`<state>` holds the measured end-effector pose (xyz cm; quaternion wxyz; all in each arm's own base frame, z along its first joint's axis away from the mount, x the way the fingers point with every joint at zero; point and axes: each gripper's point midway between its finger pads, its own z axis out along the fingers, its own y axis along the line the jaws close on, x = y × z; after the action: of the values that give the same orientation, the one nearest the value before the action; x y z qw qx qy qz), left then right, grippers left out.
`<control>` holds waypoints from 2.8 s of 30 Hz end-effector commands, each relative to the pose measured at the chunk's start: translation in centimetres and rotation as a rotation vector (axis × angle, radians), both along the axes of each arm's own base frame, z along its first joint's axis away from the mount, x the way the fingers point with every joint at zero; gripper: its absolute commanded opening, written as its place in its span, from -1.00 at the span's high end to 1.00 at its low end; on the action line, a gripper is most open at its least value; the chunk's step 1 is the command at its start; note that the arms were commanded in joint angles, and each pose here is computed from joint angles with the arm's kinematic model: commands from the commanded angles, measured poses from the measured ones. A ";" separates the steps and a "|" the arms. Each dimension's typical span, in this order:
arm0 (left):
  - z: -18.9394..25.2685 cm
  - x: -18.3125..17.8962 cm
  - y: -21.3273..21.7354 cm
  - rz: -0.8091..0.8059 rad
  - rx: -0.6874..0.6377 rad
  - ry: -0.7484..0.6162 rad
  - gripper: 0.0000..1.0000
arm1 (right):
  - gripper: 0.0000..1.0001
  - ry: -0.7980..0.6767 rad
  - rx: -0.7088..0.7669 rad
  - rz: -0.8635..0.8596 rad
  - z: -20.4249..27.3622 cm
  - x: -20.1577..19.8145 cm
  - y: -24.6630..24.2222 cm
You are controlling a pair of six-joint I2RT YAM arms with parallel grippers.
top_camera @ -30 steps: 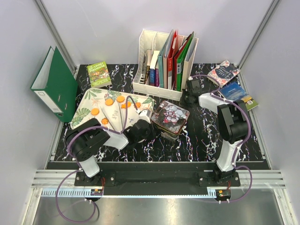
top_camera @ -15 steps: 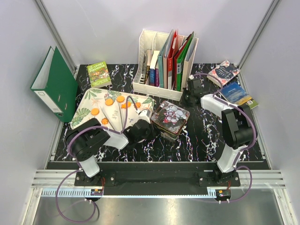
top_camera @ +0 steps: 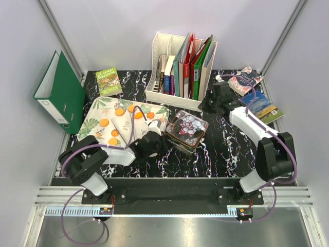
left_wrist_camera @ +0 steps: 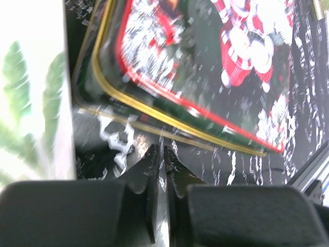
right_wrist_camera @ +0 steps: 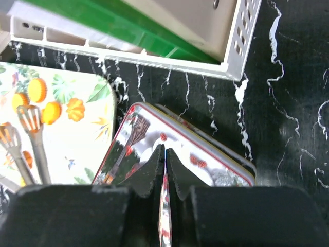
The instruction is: Pack the cookies
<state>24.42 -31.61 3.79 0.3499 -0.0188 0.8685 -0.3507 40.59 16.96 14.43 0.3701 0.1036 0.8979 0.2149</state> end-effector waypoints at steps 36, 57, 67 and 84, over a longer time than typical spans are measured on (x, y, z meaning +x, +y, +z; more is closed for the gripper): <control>14.3 7.1 1.2 0.127 0.091 -0.262 -0.98 | 0.85 0.121 0.124 0.206 -7.1 -10.0 4.7; 8.9 8.4 -1.9 0.027 0.142 -0.165 0.65 | 0.86 0.145 0.123 0.198 -8.3 -11.0 4.2; 5.2 7.6 -1.8 0.013 0.148 -0.087 0.63 | 0.86 -0.002 0.180 0.216 -1.2 -9.9 4.9; 4.1 6.8 -1.5 0.009 0.132 -0.060 0.62 | 0.96 0.244 0.178 0.249 -11.8 -16.1 3.9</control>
<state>31.54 -33.36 8.62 0.3839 0.0092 0.8769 -0.2892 27.87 21.74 7.87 0.2887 0.0506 0.8880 0.3544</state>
